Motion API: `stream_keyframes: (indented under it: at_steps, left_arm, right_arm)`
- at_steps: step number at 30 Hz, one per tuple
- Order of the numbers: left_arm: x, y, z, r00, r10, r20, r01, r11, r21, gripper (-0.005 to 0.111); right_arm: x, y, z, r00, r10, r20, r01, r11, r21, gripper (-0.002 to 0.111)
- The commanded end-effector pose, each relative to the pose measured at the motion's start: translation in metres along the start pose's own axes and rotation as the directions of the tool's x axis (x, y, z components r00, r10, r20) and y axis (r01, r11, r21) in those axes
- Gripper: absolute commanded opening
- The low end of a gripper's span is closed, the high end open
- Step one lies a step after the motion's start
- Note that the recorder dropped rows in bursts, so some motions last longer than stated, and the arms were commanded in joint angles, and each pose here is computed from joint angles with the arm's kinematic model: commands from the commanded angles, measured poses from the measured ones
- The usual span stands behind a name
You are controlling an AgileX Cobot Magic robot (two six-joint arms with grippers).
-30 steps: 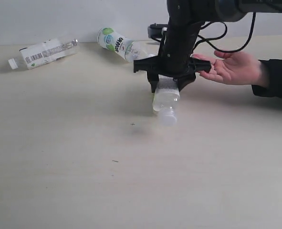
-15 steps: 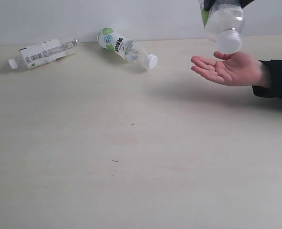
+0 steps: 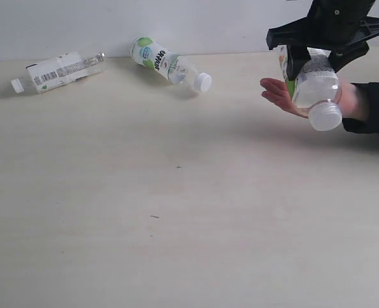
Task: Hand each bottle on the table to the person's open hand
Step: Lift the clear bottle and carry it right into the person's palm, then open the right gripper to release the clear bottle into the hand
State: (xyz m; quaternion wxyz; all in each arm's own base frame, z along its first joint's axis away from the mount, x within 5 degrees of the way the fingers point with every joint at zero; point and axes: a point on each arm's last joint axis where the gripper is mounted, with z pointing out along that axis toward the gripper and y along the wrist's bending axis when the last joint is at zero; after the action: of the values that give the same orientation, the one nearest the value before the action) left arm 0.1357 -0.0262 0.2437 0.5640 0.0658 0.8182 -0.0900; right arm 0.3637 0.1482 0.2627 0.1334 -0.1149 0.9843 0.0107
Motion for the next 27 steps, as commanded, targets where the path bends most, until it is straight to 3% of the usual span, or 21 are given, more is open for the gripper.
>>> stream_keyframes:
  at_steps: [1, 19, 22, 27]
  left_arm:
    - [0.001, 0.000, -0.001, 1.000, -0.001, -0.002, 0.001, 1.000, 0.004, 0.000]
    - [0.001, 0.000, -0.001, 1.000, -0.001, -0.002, 0.001, 1.000, 0.004, 0.000]
    - [0.001, 0.000, -0.001, 1.000, -0.001, -0.002, 0.001, 1.000, 0.004, 0.000]
    - [0.001, 0.000, -0.001, 1.000, -0.001, -0.002, 0.001, 1.000, 0.004, 0.000]
  right_arm:
    - [-0.006, -0.006, 0.000, 0.998, -0.020, 0.064, 0.018, 0.999, 0.040, 0.000]
    - [-0.009, -0.007, 0.030, 1.000, -0.015, 0.020, 0.013, 0.997, 0.079, 0.000]
    - [-0.009, -0.007, 0.030, 1.000, -0.014, 0.017, 0.013, 0.997, 0.080, 0.008]
    - [-0.009, -0.007, 0.030, 1.000, -0.014, 0.016, 0.013, 0.997, 0.080, 0.037]
